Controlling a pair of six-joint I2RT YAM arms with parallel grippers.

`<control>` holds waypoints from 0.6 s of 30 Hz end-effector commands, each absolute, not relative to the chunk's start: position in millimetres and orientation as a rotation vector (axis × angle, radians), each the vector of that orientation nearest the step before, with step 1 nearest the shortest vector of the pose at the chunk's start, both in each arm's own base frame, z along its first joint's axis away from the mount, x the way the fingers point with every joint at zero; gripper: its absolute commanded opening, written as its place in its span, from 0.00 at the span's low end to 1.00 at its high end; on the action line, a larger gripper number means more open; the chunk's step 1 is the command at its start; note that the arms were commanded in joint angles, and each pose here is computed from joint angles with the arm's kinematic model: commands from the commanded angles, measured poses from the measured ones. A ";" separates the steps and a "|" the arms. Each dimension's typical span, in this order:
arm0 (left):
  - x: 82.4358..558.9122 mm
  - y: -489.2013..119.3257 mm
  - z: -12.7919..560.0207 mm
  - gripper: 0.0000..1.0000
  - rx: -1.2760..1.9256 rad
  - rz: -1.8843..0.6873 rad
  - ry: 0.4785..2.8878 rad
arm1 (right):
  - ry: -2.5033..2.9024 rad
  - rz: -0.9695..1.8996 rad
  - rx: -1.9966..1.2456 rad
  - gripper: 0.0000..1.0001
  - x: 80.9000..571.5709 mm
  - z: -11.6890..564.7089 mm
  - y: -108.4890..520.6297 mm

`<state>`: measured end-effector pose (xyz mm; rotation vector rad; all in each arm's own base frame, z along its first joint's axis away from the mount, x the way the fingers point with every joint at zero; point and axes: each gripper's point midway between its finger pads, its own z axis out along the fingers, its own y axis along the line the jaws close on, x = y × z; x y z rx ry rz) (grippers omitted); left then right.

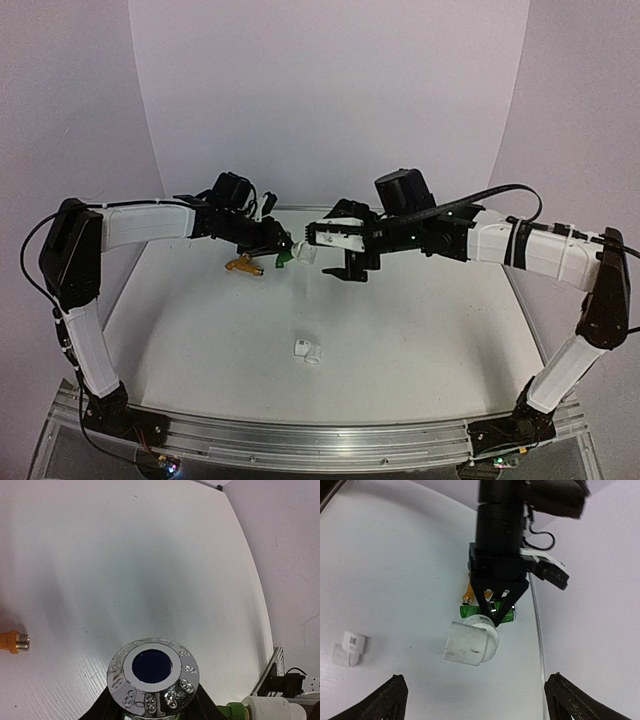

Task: Install the water faucets
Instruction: Screw the water faucet onto the adaptor.

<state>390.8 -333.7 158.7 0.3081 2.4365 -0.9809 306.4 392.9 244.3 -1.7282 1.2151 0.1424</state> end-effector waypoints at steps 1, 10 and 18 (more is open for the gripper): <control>382.9 -349.8 178.7 0.00 0.407 -1.099 2.415 | 0.820 -0.026 -2.011 0.98 296.7 236.1 397.0; 384.4 -352.1 182.8 0.00 0.425 -1.098 2.409 | 0.675 -0.041 -2.090 0.95 303.9 225.5 418.4; 387.7 -354.2 188.0 0.00 0.424 -1.091 2.396 | 0.689 -0.058 -2.114 0.84 316.2 208.5 434.9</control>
